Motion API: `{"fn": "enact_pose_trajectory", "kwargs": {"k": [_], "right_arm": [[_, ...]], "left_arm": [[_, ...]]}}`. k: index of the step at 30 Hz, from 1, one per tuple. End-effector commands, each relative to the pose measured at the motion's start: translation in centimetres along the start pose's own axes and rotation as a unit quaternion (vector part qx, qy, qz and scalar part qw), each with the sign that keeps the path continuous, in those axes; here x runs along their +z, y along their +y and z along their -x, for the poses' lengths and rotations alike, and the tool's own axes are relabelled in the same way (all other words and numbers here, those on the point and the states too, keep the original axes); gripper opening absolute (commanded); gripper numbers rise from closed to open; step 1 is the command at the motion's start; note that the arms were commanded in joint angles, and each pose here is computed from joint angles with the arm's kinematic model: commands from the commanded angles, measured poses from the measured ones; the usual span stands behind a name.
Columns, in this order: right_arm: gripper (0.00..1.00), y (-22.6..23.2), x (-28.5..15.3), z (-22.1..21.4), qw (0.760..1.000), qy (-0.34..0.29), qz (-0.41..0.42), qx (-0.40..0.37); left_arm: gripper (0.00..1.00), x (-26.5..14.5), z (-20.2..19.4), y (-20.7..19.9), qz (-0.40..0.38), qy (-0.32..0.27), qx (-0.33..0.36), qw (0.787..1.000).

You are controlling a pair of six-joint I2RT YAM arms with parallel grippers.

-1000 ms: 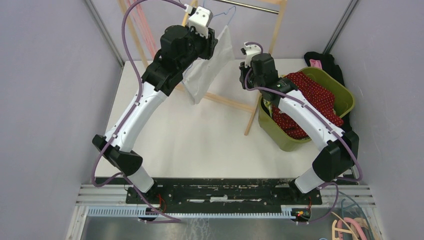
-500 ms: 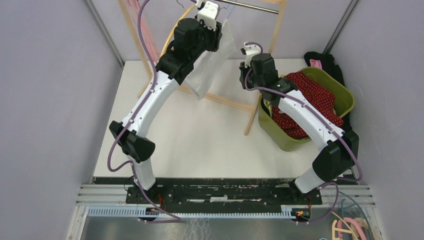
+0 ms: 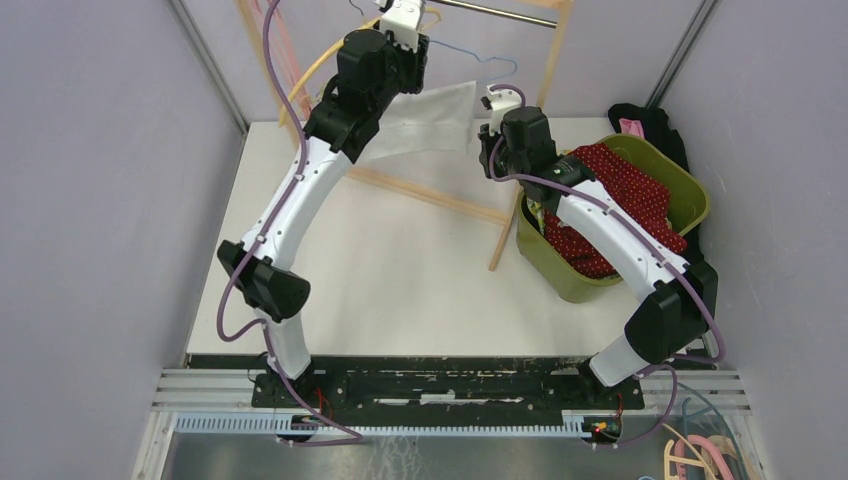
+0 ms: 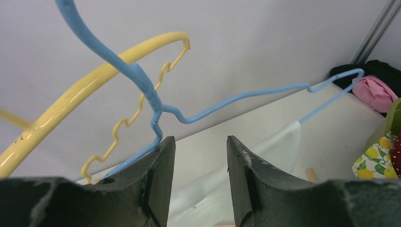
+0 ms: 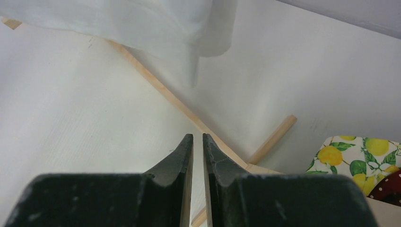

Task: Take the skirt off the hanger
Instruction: Pick up the hanger from the clothesline.

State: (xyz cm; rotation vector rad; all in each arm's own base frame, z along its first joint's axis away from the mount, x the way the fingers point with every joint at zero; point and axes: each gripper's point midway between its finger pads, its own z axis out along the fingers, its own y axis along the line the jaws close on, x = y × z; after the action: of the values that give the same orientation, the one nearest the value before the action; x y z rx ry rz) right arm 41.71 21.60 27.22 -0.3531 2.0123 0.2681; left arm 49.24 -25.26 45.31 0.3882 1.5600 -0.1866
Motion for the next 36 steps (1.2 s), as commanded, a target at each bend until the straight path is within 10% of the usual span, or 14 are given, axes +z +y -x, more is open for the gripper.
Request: {"fn": "enact_pose_trajectory", "kwargs": {"k": [1, 12, 36], "right_arm": [[0.18, 0.3, -0.6, 2.4, 0.999, -0.039, 0.004, 0.005], [0.18, 0.6, 0.2, 1.9, 0.999, -0.032, 0.012, 0.013], [0.18, 0.0, -0.4, 2.4, 0.999, -0.040, -0.002, -0.003]], "left_arm": [[0.51, -3.1, 4.8, 1.4, -0.002, -0.055, 0.018, 0.998], [0.54, -8.7, 8.0, 0.9, -0.048, -0.089, 0.012, 0.995], [0.70, -4.2, 3.2, 1.0, -0.079, -0.043, 0.017, 0.996]]}}
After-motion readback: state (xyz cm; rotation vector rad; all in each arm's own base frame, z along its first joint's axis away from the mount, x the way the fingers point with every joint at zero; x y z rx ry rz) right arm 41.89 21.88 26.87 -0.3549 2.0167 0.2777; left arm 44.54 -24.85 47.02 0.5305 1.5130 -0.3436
